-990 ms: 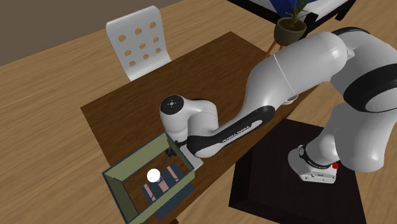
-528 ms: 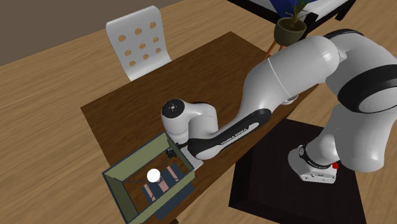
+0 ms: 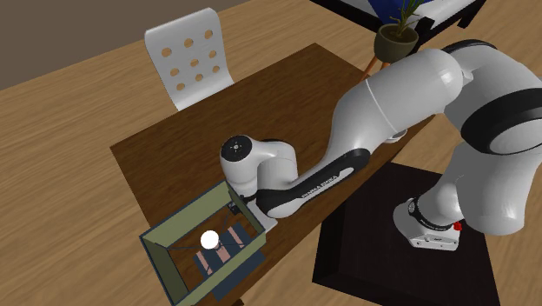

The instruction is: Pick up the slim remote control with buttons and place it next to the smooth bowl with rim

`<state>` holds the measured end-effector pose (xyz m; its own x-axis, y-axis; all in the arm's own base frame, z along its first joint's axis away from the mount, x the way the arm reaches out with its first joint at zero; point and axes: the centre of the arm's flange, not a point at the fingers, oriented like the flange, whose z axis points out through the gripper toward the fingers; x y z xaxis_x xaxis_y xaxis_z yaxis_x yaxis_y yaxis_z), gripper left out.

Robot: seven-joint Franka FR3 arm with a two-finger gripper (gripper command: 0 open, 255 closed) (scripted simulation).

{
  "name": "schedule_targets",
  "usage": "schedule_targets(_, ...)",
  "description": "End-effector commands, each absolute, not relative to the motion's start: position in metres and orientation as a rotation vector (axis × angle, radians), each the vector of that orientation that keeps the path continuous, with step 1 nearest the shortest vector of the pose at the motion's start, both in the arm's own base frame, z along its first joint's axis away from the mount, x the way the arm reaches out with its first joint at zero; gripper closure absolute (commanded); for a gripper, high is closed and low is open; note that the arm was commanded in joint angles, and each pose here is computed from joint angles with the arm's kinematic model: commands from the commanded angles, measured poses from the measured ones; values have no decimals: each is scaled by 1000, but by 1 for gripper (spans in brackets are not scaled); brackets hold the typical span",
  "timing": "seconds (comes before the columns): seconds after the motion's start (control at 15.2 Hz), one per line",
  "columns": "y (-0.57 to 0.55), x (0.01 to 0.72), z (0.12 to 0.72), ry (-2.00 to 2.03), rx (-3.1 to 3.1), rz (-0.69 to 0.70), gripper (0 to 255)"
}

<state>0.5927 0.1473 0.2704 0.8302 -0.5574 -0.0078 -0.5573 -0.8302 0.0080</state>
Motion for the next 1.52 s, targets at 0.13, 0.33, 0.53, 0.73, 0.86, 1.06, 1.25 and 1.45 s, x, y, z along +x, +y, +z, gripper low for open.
schedule_targets(0.13,147,593,270,-914,3000,-15,255)
schedule_targets(0.33,147,593,276,-914,3000,-15,255)
schedule_targets(0.53,147,593,291,-914,3000,-15,255)
schedule_targets(0.73,147,593,307,-914,3000,-15,255)
schedule_targets(0.86,147,593,318,-914,3000,-15,255)
schedule_targets(1.06,147,593,334,-914,3000,-15,255)
schedule_targets(1.25,147,593,350,-914,3000,-15,255)
schedule_targets(1.45,147,593,365,-914,3000,-15,255)
